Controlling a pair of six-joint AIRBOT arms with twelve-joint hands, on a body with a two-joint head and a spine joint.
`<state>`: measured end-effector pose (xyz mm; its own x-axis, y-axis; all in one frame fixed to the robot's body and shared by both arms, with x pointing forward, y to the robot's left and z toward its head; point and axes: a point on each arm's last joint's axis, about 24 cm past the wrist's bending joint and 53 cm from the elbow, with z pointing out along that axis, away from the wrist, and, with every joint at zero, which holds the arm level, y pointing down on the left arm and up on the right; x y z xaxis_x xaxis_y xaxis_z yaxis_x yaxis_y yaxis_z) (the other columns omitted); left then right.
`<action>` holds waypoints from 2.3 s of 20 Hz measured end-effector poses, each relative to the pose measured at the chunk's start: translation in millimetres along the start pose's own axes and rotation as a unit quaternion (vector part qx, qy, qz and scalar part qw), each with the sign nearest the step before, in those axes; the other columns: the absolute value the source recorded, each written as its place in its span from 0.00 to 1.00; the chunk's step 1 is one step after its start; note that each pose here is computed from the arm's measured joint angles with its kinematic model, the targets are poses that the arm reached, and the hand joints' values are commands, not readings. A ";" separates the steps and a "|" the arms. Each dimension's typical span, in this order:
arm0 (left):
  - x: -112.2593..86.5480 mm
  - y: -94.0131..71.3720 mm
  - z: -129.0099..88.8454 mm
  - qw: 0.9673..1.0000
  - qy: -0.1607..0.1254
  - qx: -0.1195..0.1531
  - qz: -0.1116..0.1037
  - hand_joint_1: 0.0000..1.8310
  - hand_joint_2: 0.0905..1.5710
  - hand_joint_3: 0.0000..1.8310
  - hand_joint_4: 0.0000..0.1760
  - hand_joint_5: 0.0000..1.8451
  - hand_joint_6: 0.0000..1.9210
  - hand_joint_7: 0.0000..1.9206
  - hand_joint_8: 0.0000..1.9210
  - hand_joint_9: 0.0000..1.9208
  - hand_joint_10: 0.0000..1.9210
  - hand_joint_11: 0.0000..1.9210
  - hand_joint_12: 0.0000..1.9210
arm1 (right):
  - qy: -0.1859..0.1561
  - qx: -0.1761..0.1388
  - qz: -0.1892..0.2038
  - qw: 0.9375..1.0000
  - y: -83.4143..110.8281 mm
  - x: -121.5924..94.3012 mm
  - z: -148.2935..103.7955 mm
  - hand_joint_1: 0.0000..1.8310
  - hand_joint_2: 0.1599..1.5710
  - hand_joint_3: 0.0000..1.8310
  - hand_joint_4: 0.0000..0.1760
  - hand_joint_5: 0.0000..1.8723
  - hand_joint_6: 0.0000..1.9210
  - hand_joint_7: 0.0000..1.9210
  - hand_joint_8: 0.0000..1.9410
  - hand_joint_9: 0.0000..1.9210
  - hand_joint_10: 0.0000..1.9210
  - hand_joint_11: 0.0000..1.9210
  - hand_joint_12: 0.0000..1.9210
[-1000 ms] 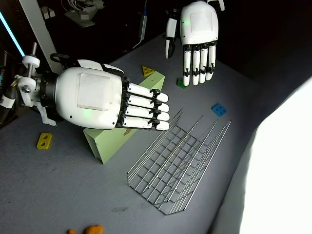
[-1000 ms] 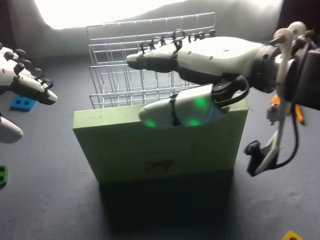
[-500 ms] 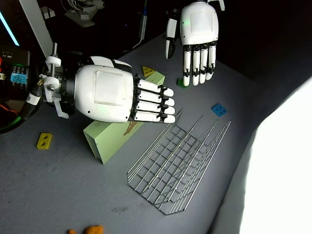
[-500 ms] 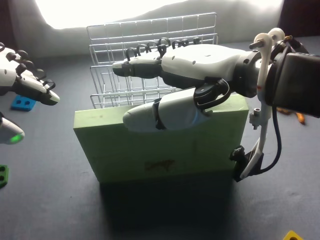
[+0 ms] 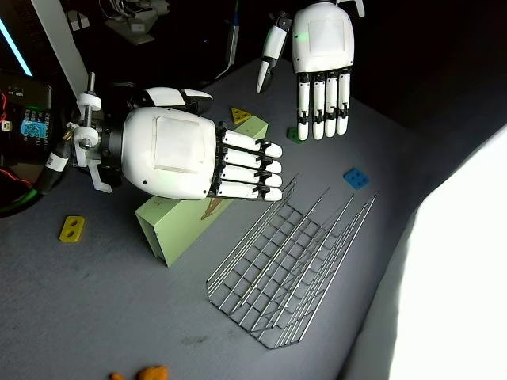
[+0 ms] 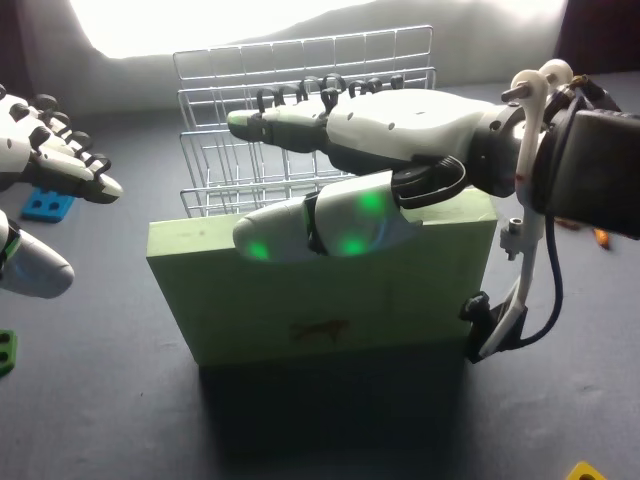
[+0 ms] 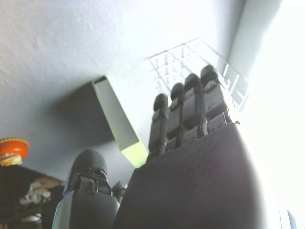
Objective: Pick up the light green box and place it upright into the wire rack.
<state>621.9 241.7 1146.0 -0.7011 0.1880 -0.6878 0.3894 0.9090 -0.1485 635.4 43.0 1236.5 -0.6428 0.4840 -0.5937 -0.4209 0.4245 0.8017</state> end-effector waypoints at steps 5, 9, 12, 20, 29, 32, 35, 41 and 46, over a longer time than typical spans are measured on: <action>-0.1 0.0 0.0 1.000 0.000 0.000 0.000 0.00 0.73 0.00 0.00 0.02 0.00 0.03 0.00 0.01 0.00 0.01 0.01 | 0.014 -0.001 -0.009 1.000 1.8 11.6 -1.0 0.55 0.60 0.00 0.00 0.00 0.00 0.00 0.00 0.00 0.00 0.00 0.00; 0.0 0.1 0.0 1.000 0.000 0.000 0.000 0.00 0.73 0.00 0.00 0.01 0.00 0.03 0.00 0.01 0.00 0.01 0.01 | 0.012 -0.001 -0.009 1.000 2.1 10.4 -1.0 0.56 0.60 0.00 0.00 0.00 0.00 0.00 0.00 0.00 0.00 0.00 0.00; 0.1 -0.4 0.0 1.000 0.000 0.000 0.001 0.00 0.75 0.00 0.00 0.01 0.00 0.03 0.00 0.01 0.00 0.01 0.01 | 0.014 0.000 -0.007 1.000 0.8 12.4 -1.3 0.58 0.60 0.00 0.00 0.00 0.00 0.00 0.00 0.00 0.00 0.00 0.00; 0.3 -1.2 0.1 1.000 0.000 0.001 0.001 0.00 0.77 0.00 0.00 0.01 0.00 0.03 0.00 0.00 0.00 0.00 0.07 | -0.007 0.015 -0.017 1.000 -9.1 12.3 2.3 0.55 0.60 0.00 0.00 0.00 0.00 0.00 0.00 0.00 0.00 0.00 0.00; 0.2 -1.3 0.1 1.000 0.000 0.001 0.001 0.00 0.79 0.00 0.00 0.04 0.00 0.04 0.00 0.02 0.00 0.00 0.15 | -0.054 0.032 -0.124 0.990 10.8 13.5 -5.2 0.68 0.67 0.00 0.00 0.57 0.33 0.48 0.63 0.43 0.61 0.28 0.84; 0.2 -1.3 0.1 1.000 0.000 0.001 0.001 0.00 0.79 0.00 0.00 0.03 0.00 0.03 0.00 0.01 0.00 0.00 0.13 | -0.052 0.040 -0.094 0.993 13.5 15.6 -4.9 0.68 0.69 0.00 0.00 0.55 0.40 0.47 0.68 0.40 0.71 0.28 0.88; 0.2 -1.2 0.1 1.000 0.000 0.001 0.001 0.00 0.79 0.00 0.00 0.02 0.00 0.02 0.00 0.00 0.00 0.00 0.11 | -0.059 0.044 -0.096 0.993 11.3 11.8 -5.2 0.67 0.69 0.00 0.00 0.53 0.45 0.48 0.65 0.41 0.68 0.28 0.87; 0.2 -1.3 0.1 1.000 0.000 0.001 0.001 0.00 0.78 0.00 0.00 0.02 0.00 0.03 0.00 0.02 0.00 0.00 0.12 | -0.060 0.043 -0.099 0.992 13.6 9.6 -5.1 0.68 0.67 0.00 0.00 0.54 0.44 0.52 0.57 0.43 0.59 0.27 0.82; 0.2 -1.3 0.1 1.000 0.000 0.001 0.001 0.01 0.78 0.00 0.00 0.03 0.00 0.04 0.00 0.04 0.00 0.00 0.20 | -0.085 0.036 -0.080 0.993 27.4 -21.4 -11.7 0.68 0.67 0.00 0.00 0.54 0.42 0.53 0.57 0.44 0.61 0.26 0.86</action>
<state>621.3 240.6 1146.0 -0.7004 0.1904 -0.6879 0.3922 0.9079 -0.1481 630.2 35.4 1271.9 -0.4514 0.5257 -0.7211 -0.4588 0.5564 0.6928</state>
